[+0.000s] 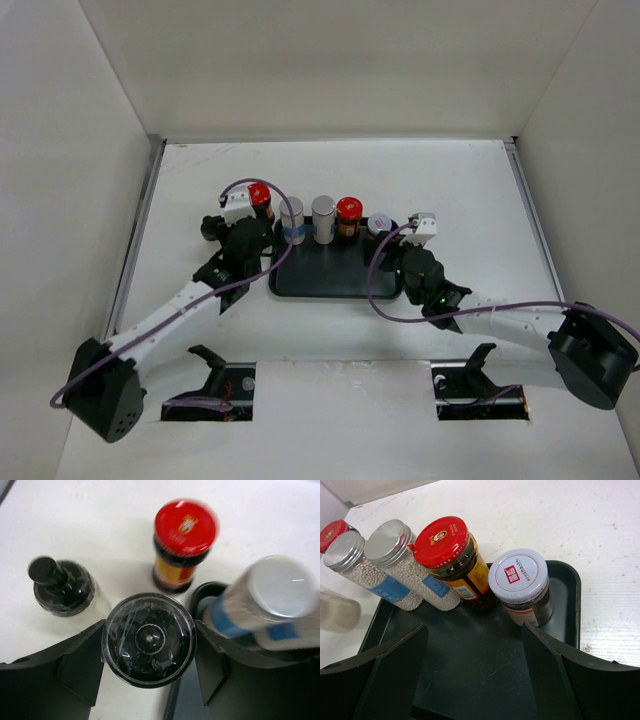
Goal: Organize the condiment bottles
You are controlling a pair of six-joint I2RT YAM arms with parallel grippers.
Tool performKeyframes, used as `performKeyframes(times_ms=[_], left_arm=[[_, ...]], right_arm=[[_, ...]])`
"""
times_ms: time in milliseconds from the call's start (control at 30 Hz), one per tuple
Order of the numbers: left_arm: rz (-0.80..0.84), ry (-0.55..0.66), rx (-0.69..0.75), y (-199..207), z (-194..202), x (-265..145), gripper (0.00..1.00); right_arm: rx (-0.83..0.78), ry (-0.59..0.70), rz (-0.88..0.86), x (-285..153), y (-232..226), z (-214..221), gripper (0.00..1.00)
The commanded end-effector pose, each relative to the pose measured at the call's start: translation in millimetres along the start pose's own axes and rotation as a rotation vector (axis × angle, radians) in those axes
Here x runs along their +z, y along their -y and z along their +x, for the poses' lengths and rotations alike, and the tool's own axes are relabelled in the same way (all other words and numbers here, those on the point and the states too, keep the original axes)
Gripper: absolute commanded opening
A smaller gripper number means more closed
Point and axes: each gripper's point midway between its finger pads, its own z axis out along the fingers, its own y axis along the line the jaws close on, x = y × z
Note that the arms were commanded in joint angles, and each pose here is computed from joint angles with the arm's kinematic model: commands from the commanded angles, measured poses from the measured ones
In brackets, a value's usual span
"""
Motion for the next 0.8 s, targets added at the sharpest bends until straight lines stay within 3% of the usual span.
performKeyframes(times_ms=[0,167,433,767], left_arm=[[0.060,0.182,-0.122,8,-67,-36,0.37],[0.193,0.145,-0.098,47,-51,-64,0.36],[0.298,0.049,-0.079,99,-2,-74,0.36],[0.259,0.011,-0.028,98,38,-69,0.41]], right_arm=[[0.052,0.047,-0.049,0,-14,-12,0.82],[0.052,0.057,-0.040,0,-12,-15,0.82],[0.061,0.066,-0.020,0,-3,-17,0.83],[0.060,0.079,-0.016,-2,-1,-21,0.85]])
